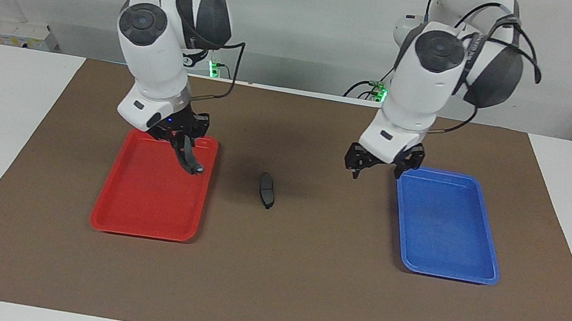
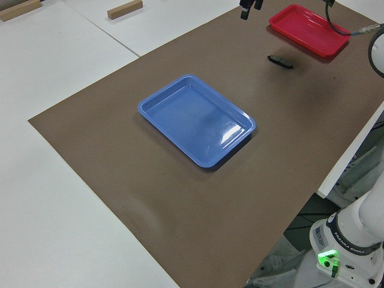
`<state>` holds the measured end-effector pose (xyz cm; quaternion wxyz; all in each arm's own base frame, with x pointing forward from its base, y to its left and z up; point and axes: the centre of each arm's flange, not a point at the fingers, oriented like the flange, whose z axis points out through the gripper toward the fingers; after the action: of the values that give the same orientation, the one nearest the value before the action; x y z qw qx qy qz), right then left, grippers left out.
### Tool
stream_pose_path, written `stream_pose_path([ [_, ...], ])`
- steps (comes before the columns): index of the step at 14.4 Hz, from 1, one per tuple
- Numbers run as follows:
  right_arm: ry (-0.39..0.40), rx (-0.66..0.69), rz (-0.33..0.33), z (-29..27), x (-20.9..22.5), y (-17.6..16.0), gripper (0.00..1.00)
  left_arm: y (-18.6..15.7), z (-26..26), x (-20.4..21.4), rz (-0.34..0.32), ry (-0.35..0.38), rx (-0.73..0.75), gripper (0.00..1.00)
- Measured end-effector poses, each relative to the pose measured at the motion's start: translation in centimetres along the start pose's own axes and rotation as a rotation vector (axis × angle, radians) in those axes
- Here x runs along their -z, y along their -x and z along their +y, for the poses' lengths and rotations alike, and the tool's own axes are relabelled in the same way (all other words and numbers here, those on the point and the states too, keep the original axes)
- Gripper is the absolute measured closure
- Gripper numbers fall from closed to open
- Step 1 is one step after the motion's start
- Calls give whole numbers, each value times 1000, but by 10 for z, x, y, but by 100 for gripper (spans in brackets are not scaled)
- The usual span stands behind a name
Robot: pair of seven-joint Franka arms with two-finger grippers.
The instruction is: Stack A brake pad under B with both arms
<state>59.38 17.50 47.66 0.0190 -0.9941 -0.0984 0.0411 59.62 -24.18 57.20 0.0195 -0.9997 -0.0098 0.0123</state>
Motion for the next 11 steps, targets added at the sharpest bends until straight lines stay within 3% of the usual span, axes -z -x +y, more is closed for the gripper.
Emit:
stream_pose_path([
  [5,-47,-61,23,-85,-60,-20,58,4,-134,38,-6,42,-78,0],
  [8,-40,-75,20,-132,-108,-26,58,20,-174,49,-1,54,-71,0],
  [11,-25,-66,-13,-145,-145,-27,58,32,-186,61,13,62,-53,0],
])
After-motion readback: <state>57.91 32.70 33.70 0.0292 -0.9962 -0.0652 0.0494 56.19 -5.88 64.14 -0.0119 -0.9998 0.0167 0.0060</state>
